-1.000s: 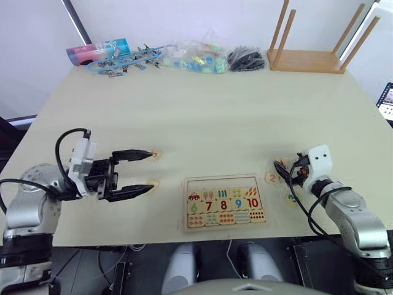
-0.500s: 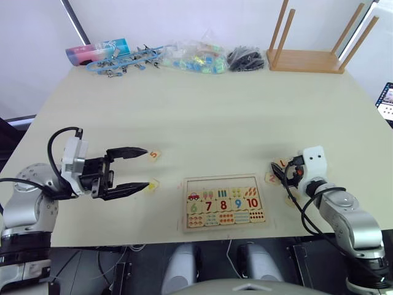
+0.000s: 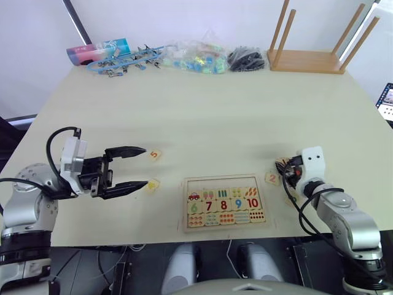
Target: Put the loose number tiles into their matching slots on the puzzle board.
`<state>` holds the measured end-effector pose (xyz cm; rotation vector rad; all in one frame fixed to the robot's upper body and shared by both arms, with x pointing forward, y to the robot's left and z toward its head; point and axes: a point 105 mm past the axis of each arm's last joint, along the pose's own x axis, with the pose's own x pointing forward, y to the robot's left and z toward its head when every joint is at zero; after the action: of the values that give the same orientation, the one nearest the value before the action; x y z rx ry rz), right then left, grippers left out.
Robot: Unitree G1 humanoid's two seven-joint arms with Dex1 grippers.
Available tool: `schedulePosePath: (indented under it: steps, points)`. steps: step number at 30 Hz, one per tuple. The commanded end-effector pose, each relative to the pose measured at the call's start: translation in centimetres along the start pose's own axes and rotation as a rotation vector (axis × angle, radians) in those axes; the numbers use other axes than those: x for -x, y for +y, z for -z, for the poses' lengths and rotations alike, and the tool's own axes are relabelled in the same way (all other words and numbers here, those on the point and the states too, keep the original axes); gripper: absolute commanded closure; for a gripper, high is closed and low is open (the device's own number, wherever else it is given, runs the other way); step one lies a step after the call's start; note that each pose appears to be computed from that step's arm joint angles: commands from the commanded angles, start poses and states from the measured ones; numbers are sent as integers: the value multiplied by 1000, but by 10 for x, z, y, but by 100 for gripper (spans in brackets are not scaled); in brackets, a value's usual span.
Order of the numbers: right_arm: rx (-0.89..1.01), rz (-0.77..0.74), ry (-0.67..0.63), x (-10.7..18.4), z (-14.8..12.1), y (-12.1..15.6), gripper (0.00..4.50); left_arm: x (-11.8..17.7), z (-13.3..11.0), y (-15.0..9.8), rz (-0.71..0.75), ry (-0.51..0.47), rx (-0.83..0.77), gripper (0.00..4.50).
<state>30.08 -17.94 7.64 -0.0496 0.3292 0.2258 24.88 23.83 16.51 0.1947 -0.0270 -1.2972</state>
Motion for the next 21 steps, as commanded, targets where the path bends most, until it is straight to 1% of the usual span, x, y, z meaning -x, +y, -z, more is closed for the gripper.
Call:
schedulePosePath:
  steps: [1,4,7,11,13,15,18,21]
  points:
    - [-5,23,22,1,6,-5,303,2,-7,-2,24,-2,-45,0]
    - [10,25,13,1,3,-9,303,3,-7,-3,25,-1,-46,0]
    - [40,3,-10,3,-5,-16,303,3,-7,-3,25,0,-47,0]
    - [97,-72,-38,8,-20,-27,303,4,-7,-4,27,0,-49,0]
    - [178,-204,-33,15,-32,-32,303,3,-7,-4,33,0,-51,0]
    - [248,-336,1,22,-37,-33,303,2,-7,-4,42,1,-52,0]
    - [300,-459,47,27,-39,-34,303,0,-7,-4,49,1,-54,0]
    - [455,-641,97,35,-41,-35,303,-2,-7,-2,60,9,-68,0]
